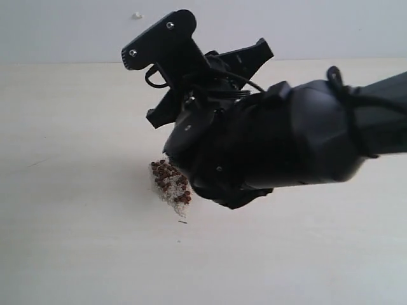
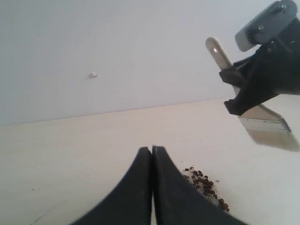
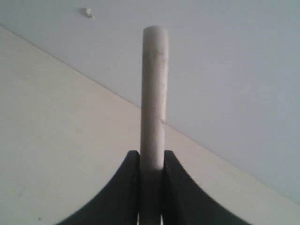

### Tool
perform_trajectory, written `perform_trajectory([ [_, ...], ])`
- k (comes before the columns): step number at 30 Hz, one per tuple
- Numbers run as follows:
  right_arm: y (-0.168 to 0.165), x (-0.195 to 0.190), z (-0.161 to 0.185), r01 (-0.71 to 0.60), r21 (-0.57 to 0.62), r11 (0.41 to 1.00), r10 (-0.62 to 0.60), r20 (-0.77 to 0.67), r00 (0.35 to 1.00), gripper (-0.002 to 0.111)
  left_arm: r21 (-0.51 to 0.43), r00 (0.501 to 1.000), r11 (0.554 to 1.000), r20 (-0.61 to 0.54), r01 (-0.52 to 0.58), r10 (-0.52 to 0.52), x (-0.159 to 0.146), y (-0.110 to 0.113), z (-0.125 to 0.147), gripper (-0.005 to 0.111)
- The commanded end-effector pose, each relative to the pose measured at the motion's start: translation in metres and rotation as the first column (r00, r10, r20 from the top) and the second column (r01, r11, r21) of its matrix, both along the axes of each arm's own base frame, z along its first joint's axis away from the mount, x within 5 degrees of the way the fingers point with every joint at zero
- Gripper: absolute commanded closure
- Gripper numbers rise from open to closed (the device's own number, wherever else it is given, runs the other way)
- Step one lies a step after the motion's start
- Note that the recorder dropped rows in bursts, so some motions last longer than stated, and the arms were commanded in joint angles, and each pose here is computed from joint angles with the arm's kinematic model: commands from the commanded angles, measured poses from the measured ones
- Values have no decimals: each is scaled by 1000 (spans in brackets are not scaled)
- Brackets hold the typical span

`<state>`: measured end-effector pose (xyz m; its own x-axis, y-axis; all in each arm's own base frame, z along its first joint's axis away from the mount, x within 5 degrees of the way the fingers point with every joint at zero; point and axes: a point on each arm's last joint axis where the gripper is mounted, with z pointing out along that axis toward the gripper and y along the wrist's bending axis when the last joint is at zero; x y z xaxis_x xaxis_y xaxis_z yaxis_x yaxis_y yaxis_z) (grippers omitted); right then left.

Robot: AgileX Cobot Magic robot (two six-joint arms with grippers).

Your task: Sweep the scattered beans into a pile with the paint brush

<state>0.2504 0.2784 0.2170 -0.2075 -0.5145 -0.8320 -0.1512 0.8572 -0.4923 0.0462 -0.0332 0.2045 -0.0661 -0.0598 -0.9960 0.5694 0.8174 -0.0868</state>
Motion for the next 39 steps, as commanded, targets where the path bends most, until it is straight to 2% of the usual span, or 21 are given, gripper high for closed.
perform_trajectory([
  [1,-21,-9,28,-36,-158,987,44,49,998,108,-5,1000,1000,3,-2,2,0,0,-1,107],
  [3,-26,-12,38,-56,-240,969,73,60,996,108,-5,1000,1000,3,-2,2,0,0,-1,107],
  [5,-29,-15,52,-131,-361,924,159,49,986,108,-5,1000,1000,3,-2,2,0,0,-1,107],
  [7,-30,-17,61,-292,-439,850,307,-37,951,108,-5,1000,1000,3,-2,2,0,0,-1,107],
  [9,-35,-18,70,-447,-399,801,441,-113,890,108,-5,1000,1000,3,-2,2,0,0,-1,107],
  [11,-41,-16,77,-578,-311,754,563,-146,813,108,-5,1000,1000,3,-2,2,0,0,-1,107],
  [14,-51,-10,88,-706,-167,688,698,-111,707,108,-5,1000,1000,3,-2,2,0,0,-1,107],
  [17,-55,-8,91,-851,-20,525,849,-54,526,108,-5,1000,1000,3,-2,2,0,0,-1,107],
  [19,-58,-12,91,-936,81,341,939,7,343,108,-5,1000,1000,3,-2,2,0,0,-1,107],
  [20,-61,-12,91,-955,113,273,960,35,279,108,-5,1000,1000,3,-2,2,0,0,-1,107],
  [21,-63,-15,91,-973,154,170,981,73,182,108,-5,1000,1000,3,-2,2,0,0,-1,107],
  [23,-68,-15,86,-974,221,44,990,123,73,108,-5,1000,1000,3,-2,2,0,0,-1,107],
  [25,-71,-12,78,-958,283,-40,988,154,4,108,-5,1000,1000,3,-2,2,0,0,-1,107],
  [28,-69,1,54,-936,351,-18,993,114,24,108,-5,1000,1000,3,-2,2,0,0,-1,107],
  [35,-64,13,-21,-883,469,5,1000,17,15,108,-5,1000,1000,3,-2,2,0,0,-1,107],
  [39,-62,17,-46,-860,510,15,1000,-12,10,108,-5,1000,1000,3,-2,2,0,0,-1,107],
])
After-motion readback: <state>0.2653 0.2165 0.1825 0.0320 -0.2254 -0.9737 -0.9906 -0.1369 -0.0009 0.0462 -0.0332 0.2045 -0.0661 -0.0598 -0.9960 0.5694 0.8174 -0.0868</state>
